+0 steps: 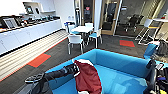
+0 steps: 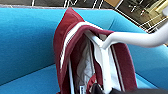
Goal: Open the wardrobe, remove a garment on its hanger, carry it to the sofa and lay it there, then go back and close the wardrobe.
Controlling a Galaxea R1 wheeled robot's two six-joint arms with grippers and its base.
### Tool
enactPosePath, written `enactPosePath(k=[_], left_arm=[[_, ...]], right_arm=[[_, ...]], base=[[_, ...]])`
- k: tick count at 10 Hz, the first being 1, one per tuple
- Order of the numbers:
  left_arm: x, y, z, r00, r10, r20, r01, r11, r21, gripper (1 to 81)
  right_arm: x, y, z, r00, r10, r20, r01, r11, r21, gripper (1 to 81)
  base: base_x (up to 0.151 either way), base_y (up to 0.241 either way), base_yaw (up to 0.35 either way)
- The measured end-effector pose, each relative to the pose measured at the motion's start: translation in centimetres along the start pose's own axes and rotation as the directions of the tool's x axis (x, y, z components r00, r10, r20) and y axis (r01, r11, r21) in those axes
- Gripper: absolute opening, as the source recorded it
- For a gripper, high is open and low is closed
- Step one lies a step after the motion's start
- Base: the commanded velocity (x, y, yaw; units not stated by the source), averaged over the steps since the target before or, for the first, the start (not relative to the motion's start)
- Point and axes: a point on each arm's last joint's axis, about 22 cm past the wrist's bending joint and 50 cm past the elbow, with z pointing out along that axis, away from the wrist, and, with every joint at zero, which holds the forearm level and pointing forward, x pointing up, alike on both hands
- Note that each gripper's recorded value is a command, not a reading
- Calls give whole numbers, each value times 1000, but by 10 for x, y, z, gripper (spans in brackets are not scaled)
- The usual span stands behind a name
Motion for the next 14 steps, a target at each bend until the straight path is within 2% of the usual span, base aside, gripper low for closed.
enactPosePath(k=[3,6,9,11,12,14], left_arm=[[-51,-59,-4,999,16,48,-19,998,67,10],[-48,-102,-21,1000,-8,28,5,994,106,10],[-72,-158,-44,998,-40,41,33,983,178,10],[-91,-170,-47,997,-53,60,40,981,190,10],[-96,-178,-50,997,-40,63,27,980,195,811],[-113,-199,-58,996,-29,79,11,975,221,811]], right_arm=[[1,-1,1,1000,-1,-1,1,1000,1,811],[-6,-5,3,999,-22,34,22,1000,10,811],[0,-6,4,998,-43,42,43,999,15,811],[-2,-6,4,998,-43,45,42,999,16,811],[-2,-7,4,998,-43,44,42,999,17,811],[-2,-11,6,998,-42,44,41,999,22,811]], base=[[0,0,0],[0,0,0],[0,0,0],[0,0,0],[0,0,0],[0,0,0]])
